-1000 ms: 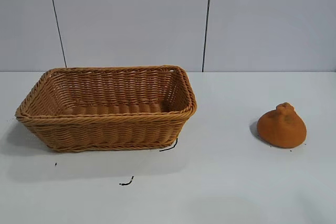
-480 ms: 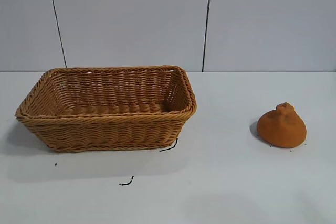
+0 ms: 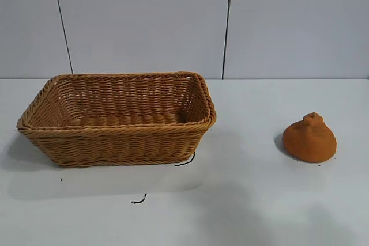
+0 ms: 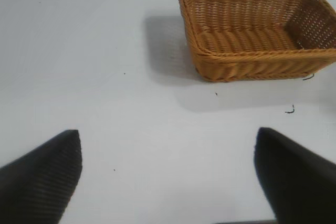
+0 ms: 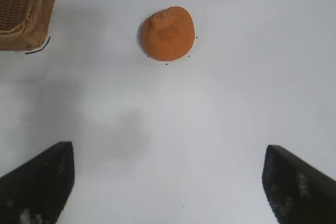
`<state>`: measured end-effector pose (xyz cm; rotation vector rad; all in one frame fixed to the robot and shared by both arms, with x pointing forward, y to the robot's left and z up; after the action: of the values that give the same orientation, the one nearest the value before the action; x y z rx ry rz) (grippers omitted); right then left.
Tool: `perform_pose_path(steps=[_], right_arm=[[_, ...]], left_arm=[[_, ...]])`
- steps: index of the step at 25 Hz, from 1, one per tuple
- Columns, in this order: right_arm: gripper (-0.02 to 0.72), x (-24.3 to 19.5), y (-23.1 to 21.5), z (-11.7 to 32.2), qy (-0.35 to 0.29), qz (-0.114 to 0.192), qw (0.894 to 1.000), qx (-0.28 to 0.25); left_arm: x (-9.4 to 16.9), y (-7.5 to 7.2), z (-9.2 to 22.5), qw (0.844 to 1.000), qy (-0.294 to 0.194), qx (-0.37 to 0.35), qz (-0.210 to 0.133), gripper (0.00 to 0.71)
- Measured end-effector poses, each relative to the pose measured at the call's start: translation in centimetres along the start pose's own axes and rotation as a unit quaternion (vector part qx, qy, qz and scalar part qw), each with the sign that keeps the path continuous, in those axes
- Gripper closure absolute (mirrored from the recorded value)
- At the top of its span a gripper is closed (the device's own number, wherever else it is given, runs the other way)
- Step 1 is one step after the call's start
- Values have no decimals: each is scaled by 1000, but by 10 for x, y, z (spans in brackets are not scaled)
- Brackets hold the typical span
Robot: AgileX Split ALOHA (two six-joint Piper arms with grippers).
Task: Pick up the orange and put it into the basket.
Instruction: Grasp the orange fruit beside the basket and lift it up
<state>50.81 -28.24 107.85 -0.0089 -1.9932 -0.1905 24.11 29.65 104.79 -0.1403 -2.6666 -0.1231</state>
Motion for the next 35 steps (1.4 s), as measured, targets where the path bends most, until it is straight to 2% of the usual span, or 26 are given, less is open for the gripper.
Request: perform_pose_path(steps=[5, 9, 17, 22, 25, 27, 30, 31, 33, 35], right_arm=[[8, -49, 9, -53, 39, -8, 999, 1], [8, -96, 11, -74, 77, -8, 997, -4], [8, -193, 3, -63, 175, 9, 984, -15], [8, -233, -2, -53, 194, 15, 981, -20], [20, -243, -4, -50, 196, 16, 980, -21], [113, -244, -4, -50, 196, 16, 980, -21], [366, -242, -3, -51, 194, 15, 981, -21], [420, -239, -3, -53, 190, 14, 981, -21], [483, -229, -1, -58, 183, 12, 983, -20], [503, -217, 1, -66, 177, 9, 984, -18]], left_arm=[[0, 0, 0, 1000, 0, 0, 0, 71], [0, 0, 0, 1000, 0, 0, 0, 71], [0, 0, 0, 1000, 1, 0, 0, 71], [0, 0, 0, 1000, 0, 0, 0, 71], [0, 0, 0, 1000, 0, 0, 0, 71], [0, 0, 0, 1000, 0, 0, 0, 71], [0, 0, 0, 1000, 0, 0, 0, 71], [0, 0, 0, 1000, 0, 0, 0, 71], [0, 0, 0, 1000, 0, 0, 0, 71], [0, 0, 0, 1000, 0, 0, 0, 71]])
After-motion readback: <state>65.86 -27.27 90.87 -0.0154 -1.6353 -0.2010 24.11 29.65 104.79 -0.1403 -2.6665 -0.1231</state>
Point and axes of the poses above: a point on each arm's last joint axis where the gripper is mounted, x pointing back along that axis away from the gripper, y along the wrist's bending axis when the last joint is at zero, z = x × y, the point moved 1 cm from there along -x, pointing out along that axis toward the gripper, and after that the axes turned 7 degrees about -x, right-handed, at the moved point
